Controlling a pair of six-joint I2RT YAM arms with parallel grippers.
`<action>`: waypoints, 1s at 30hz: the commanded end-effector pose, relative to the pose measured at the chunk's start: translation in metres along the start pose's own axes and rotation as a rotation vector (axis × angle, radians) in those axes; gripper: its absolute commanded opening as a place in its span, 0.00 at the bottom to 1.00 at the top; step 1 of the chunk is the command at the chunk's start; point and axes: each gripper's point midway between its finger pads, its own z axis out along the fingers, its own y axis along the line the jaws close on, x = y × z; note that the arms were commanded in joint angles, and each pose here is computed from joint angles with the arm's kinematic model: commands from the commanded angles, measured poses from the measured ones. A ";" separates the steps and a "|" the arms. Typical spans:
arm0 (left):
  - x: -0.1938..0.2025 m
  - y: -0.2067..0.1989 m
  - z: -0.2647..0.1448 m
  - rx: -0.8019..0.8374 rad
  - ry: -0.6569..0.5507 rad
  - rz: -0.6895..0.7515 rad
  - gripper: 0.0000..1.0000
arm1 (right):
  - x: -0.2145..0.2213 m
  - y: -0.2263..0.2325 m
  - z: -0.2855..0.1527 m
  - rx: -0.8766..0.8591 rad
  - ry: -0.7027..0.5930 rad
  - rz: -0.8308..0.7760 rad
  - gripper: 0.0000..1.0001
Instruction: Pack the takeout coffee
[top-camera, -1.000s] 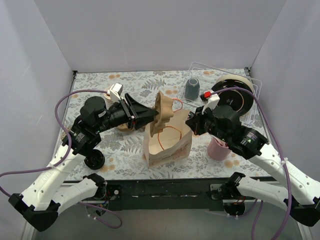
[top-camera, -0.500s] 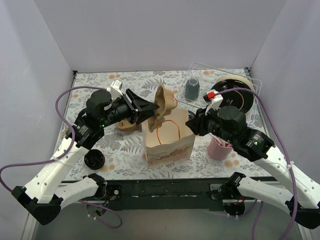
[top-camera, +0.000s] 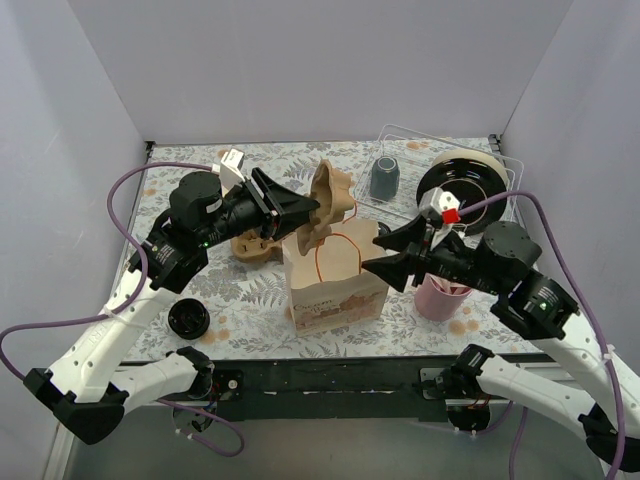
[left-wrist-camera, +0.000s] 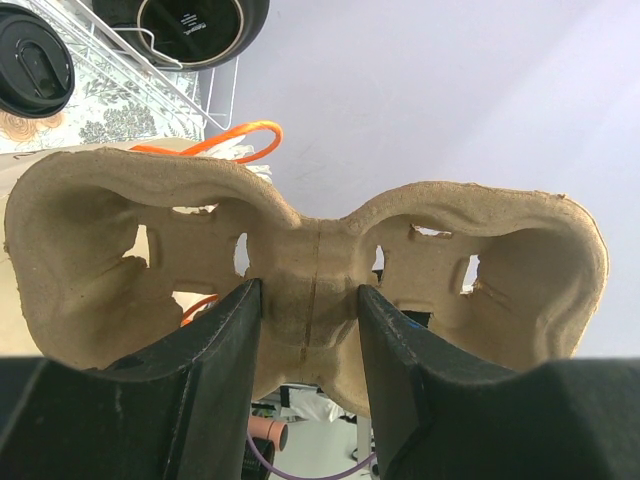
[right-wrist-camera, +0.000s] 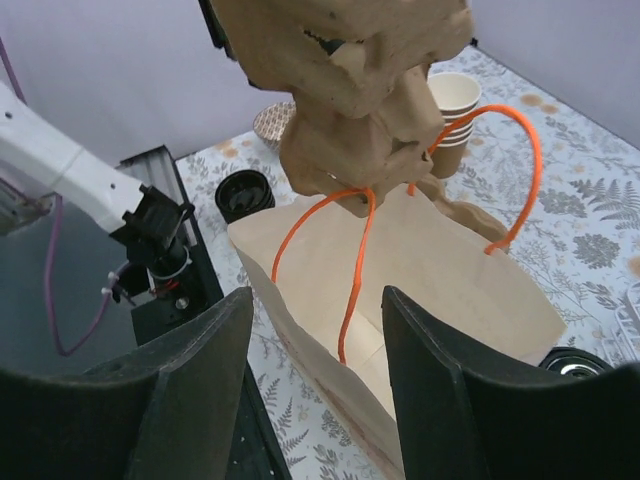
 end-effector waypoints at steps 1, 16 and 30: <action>0.002 -0.006 -0.010 0.016 -0.007 0.012 0.23 | 0.009 0.008 0.025 -0.119 0.021 -0.074 0.63; 0.005 -0.006 -0.014 0.022 -0.001 -0.034 0.21 | 0.007 0.021 0.036 -0.264 -0.097 -0.300 0.03; 0.020 0.014 -0.021 -0.057 0.041 -0.132 0.16 | 0.001 0.018 0.028 -0.228 -0.234 -0.388 0.01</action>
